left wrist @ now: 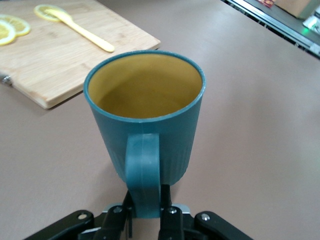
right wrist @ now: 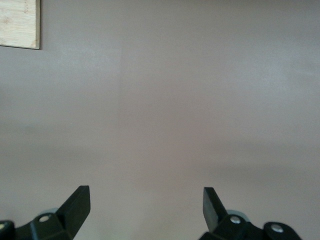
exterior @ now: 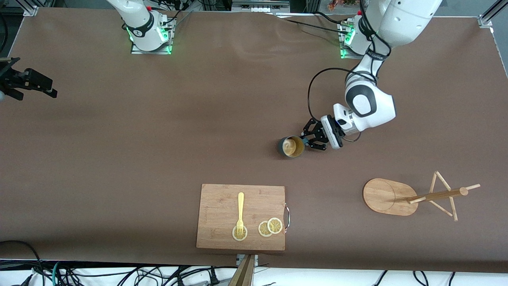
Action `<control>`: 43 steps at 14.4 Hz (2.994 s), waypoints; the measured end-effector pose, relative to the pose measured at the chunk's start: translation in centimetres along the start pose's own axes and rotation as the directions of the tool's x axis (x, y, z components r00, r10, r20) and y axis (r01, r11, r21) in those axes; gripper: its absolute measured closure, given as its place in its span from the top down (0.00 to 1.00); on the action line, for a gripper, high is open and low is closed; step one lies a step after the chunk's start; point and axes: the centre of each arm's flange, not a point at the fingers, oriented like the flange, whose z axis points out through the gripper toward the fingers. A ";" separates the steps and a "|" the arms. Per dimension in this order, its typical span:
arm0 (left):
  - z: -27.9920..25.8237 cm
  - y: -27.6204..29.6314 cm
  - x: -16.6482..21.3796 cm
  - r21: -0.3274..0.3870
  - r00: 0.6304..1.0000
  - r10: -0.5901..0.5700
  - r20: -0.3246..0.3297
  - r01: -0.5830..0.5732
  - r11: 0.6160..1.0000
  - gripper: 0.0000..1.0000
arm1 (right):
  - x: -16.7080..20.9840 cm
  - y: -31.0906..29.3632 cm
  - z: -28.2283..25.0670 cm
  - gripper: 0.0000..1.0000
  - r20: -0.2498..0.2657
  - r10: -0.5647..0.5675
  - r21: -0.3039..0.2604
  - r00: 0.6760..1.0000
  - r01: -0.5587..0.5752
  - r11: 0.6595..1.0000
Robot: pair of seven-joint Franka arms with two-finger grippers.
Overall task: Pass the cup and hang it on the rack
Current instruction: 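Lift the mug by its handle with the left gripper toward the rack, then lower the mug onto a rack peg with the left gripper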
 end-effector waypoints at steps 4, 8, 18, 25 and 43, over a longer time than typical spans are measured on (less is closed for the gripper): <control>-7.3 -2.1 1.2 -0.073 0.993 -0.058 0.098 0.066 0.995 0.21 | 0.1 0.0 0.0 1.00 0.001 -0.001 0.000 1.000 0.001 1.000; -14.6 -2.2 1.6 -0.147 0.973 -0.144 0.182 0.172 0.974 0.21 | 0.1 -0.3 0.0 1.00 0.000 -0.006 0.000 1.000 0.006 1.000; -29.5 -1.7 -3.3 -0.156 0.799 -0.496 0.340 0.568 0.808 0.21 | 0.2 -1.0 0.0 1.00 0.000 -0.018 -0.001 1.000 0.018 1.000; -36.6 -3.9 -5.0 -0.063 0.573 -0.784 0.238 0.815 0.577 0.21 | 0.2 -0.9 0.0 1.00 0.000 -0.017 -0.001 1.000 0.017 1.000; -35.7 -12.4 -3.7 -0.391 0.287 -0.957 0.027 0.885 0.254 0.21 | 0.2 1.5 0.8 1.00 0.013 0.028 0.003 1.000 -0.028 1.000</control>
